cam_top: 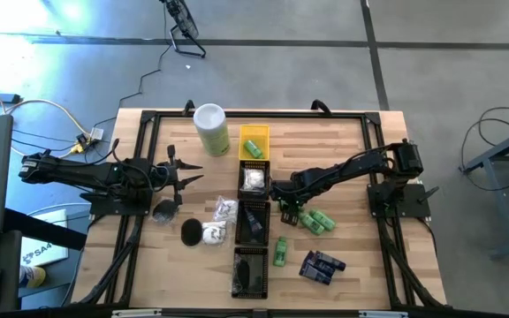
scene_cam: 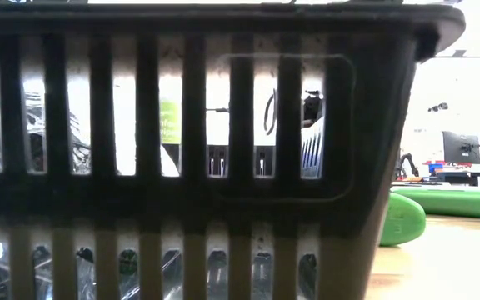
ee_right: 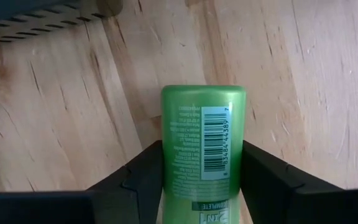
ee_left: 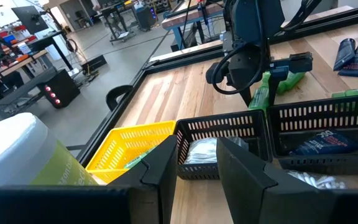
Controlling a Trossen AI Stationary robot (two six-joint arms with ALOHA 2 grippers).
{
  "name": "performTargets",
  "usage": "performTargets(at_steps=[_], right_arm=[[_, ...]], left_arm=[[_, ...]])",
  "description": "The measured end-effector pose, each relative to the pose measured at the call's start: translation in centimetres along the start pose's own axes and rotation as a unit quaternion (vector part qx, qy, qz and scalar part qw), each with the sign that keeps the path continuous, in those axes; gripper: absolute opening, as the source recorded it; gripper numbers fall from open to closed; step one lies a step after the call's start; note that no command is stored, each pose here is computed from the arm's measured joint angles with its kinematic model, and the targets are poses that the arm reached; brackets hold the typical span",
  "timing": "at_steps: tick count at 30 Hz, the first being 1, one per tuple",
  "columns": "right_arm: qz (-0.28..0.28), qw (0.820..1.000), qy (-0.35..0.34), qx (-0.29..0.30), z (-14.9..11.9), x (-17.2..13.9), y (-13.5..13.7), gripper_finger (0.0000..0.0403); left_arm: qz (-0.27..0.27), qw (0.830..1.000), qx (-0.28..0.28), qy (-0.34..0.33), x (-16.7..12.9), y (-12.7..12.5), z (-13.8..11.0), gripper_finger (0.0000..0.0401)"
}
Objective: Pick & Place Travel size toiletries
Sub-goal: Put the green bottle into the yellow basket
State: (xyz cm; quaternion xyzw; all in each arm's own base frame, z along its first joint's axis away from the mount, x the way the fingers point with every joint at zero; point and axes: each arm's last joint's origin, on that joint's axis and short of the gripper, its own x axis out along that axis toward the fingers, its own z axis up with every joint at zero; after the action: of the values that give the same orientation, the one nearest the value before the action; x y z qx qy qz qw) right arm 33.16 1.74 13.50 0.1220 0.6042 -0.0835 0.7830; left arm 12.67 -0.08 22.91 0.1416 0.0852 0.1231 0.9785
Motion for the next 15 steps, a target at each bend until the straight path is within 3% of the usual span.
performTargets(at_steps=[9,15], right_arm=[[0.007,1.000,-0.009,0.004,0.0,-0.9,0.0,0.0165],[0.018,0.997,-0.063,0.034,0.6,-3.7,-0.5,0.0166]], left_arm=[[0.000,1.000,0.000,0.000,0.0,0.0,0.0,0.0109],[0.000,1.000,0.000,0.000,0.0,0.0,0.0,0.0109]])
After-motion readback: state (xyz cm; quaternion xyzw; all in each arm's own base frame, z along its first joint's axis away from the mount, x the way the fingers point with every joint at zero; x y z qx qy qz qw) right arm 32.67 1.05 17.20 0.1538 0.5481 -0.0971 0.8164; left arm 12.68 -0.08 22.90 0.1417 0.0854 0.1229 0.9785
